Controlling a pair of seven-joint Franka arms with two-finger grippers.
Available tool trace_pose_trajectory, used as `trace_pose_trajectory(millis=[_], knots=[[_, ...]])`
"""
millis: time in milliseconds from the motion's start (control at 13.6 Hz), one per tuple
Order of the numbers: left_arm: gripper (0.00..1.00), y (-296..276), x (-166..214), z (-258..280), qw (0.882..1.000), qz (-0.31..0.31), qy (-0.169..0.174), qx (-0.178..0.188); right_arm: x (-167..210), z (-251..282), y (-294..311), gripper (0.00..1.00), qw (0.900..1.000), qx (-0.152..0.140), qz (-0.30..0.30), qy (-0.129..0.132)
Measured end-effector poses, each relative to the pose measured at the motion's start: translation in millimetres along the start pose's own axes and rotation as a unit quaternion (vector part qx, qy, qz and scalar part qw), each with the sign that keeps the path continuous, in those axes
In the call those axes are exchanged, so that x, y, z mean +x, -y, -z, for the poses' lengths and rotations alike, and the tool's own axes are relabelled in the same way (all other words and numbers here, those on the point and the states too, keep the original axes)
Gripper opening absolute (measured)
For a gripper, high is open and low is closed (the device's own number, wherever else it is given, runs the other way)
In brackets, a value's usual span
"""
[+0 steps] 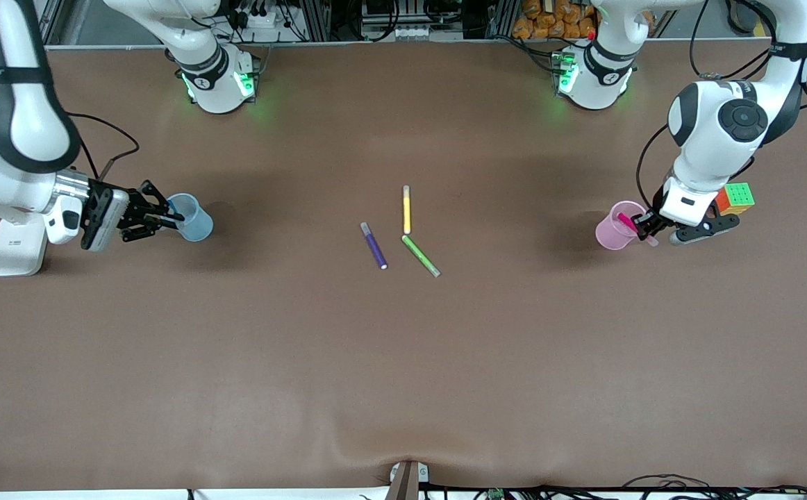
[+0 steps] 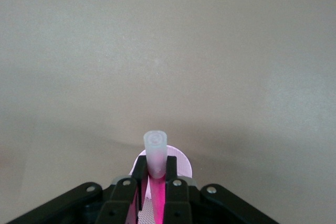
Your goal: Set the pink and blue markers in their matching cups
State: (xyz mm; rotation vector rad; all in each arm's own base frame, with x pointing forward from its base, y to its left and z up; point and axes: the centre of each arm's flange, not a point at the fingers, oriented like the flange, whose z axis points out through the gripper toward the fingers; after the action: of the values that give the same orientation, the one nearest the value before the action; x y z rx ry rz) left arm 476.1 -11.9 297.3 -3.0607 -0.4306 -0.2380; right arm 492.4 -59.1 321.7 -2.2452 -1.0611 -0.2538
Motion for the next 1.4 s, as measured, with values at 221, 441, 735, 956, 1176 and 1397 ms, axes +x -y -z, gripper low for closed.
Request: trace_pose_trajectory(millis=[221, 441, 735, 956, 1176, 1397], knots=[[0.48, -5.4, 5.1, 4.4, 1.0, -0.004, -0.004, -0.001, -16.5, -9.9, -9.2, 0.18, 0.999, 0.027, 0.03, -0.018], [0.78, -19.4, 31.3, 36.9, 1.0, -0.01, 0.017, 0.015, -30.9, -15.1, -17.5, 0.18, 0.998, 0.037, 0.036, -0.021], [1.0, -31.2, 82.2, 130.9, 0.998, -0.038, 0.03, 0.028, -47.2, -24.8, -28.8, 0.18, 0.997, 0.046, 0.05, -0.029], [1.0, -28.4, 99.3, 179.4, 0.994, -0.093, 0.047, 0.021, -54.7, -30.4, -34.6, 0.18, 0.996, 0.05, 0.059, -0.035], [1.0, -23.1, 107.2, 218.4, 0.993, -0.101, 0.069, 0.001, -56.6, -27.3, -38.7, 0.45, 0.996, 0.048, 0.058, -0.04], [1.0, -19.7, 111.9, 261.3, 0.992, -0.097, 0.077, -0.014, -48.1, -7.7, -41.0, 0.8, 0.996, 0.06, 0.049, -0.054]])
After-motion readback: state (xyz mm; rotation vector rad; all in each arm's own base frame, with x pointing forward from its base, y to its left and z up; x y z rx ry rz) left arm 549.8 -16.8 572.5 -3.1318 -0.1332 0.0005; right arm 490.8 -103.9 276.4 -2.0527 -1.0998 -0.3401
